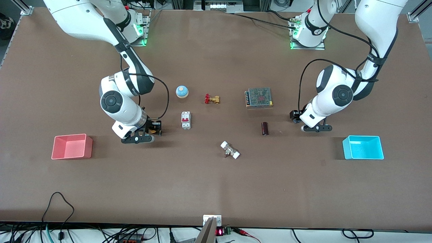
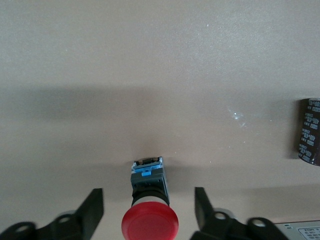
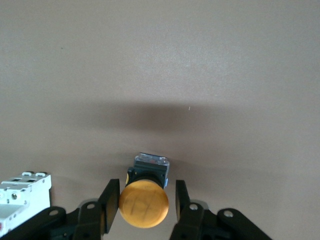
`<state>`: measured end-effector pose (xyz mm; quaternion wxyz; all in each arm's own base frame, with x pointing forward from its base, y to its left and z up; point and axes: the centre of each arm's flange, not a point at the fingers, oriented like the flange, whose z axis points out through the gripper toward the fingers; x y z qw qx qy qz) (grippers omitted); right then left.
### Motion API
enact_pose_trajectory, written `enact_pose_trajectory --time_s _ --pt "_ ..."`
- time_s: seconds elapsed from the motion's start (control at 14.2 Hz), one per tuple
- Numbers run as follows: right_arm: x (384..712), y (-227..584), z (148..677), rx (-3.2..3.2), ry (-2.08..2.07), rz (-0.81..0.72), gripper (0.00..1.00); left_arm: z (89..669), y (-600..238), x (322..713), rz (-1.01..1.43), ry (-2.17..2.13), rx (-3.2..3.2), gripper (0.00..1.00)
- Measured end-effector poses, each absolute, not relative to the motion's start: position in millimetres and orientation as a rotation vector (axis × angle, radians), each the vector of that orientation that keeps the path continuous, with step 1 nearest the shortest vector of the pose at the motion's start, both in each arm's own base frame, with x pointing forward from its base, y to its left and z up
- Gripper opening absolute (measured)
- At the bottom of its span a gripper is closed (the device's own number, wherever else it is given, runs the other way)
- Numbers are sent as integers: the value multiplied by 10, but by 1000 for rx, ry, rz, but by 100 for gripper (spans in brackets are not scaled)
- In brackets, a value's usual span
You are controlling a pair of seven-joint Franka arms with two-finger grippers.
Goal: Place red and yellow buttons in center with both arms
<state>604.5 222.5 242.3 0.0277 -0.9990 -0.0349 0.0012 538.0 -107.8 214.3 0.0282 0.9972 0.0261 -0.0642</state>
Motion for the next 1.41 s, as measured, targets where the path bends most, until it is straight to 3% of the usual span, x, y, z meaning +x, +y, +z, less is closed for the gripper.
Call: enact_pose_trajectory --time_s 0.07,0.14,0.42,0.7,1.05,1.41 --pt "6049 2226 2428 -3083 -108 0 54 2162 -1077 5395 -190 81 3078 96" --pt "6060 2229 2441 -3082 -107 -7 60 2217 -1075 5431 -170 83 3078 100" --pt "6261 2129 2878 -3078 -78 -65 98 3055 -956 5811 -125 69 3118 100" --pt "6357 1794 3863 -3057 -88 -45 100 4022 -796 6131 -158 28 3144 100" --pt "6171 897 4952 -3098 -99 -90 100 5136 -597 6252 -195 -92 3146 100" --pt "5816 584 5651 -3116 -47 -117 100 5583 15 6252 -120 -233 3144 100"
